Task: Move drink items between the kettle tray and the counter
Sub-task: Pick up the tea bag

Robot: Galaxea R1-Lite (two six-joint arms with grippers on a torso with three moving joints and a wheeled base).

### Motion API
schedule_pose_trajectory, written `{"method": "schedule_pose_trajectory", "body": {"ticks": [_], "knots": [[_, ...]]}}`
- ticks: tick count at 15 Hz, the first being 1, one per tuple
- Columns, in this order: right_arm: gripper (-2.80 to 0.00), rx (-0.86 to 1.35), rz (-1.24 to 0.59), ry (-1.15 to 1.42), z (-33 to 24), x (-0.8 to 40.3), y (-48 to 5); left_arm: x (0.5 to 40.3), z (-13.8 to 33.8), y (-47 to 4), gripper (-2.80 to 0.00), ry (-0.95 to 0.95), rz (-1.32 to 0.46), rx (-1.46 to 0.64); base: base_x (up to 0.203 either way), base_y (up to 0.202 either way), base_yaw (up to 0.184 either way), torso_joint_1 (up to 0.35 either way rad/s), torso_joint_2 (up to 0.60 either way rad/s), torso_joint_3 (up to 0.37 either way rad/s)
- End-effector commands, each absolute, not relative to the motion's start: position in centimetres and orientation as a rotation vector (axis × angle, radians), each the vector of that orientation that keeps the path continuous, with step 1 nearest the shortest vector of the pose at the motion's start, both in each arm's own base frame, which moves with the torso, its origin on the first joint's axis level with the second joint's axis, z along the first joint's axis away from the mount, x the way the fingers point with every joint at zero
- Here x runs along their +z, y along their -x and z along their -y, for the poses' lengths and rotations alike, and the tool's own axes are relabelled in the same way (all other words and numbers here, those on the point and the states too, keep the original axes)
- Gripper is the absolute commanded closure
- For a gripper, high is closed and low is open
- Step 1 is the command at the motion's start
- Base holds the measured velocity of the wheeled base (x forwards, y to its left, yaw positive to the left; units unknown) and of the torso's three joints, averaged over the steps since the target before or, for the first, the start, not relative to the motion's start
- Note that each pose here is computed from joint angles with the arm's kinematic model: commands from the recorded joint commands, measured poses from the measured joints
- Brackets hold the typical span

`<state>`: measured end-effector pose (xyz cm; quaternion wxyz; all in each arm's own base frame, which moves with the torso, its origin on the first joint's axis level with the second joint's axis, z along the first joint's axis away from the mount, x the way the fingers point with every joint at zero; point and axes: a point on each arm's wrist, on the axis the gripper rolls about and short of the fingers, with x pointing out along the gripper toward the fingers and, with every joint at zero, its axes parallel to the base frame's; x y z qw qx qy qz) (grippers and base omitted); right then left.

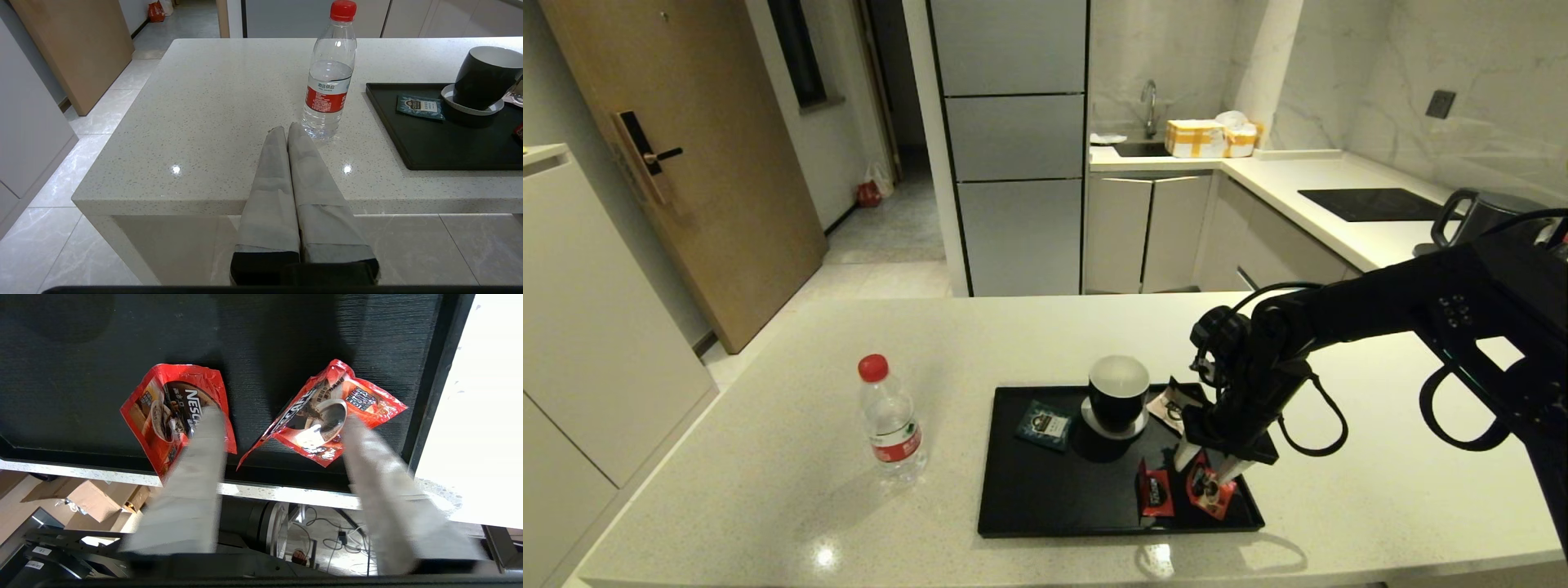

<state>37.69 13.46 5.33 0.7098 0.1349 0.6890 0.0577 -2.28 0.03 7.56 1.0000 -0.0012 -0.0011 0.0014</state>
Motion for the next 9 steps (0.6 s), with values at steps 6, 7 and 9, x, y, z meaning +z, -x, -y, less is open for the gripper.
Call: {"method": "schedule_pose_trajectory", "body": {"ticks": [6,7,9], "knots": [[0.00,0.127,-1.528,-0.305,-13.36,5.84,-37.44,7.52,-0.03,2.27,0.00,0.003,0.000,0.003,0.000,0.000,0.000,0.000,0.00,0.000],[0.00,0.128,-1.527,-0.305,-13.33,5.87,-37.44,7.54,-0.03,2.27,0.00,0.003,0.001,0.003,0.000,0.000,0.000,0.000,0.00,0.000],[0.00,0.130,-1.518,-0.308,-13.26,6.47,-37.30,7.52,-0.03,2.27,0.00,0.003,0.000,0.003,0.000,0.000,0.000,0.000,0.00,0.000]]}}
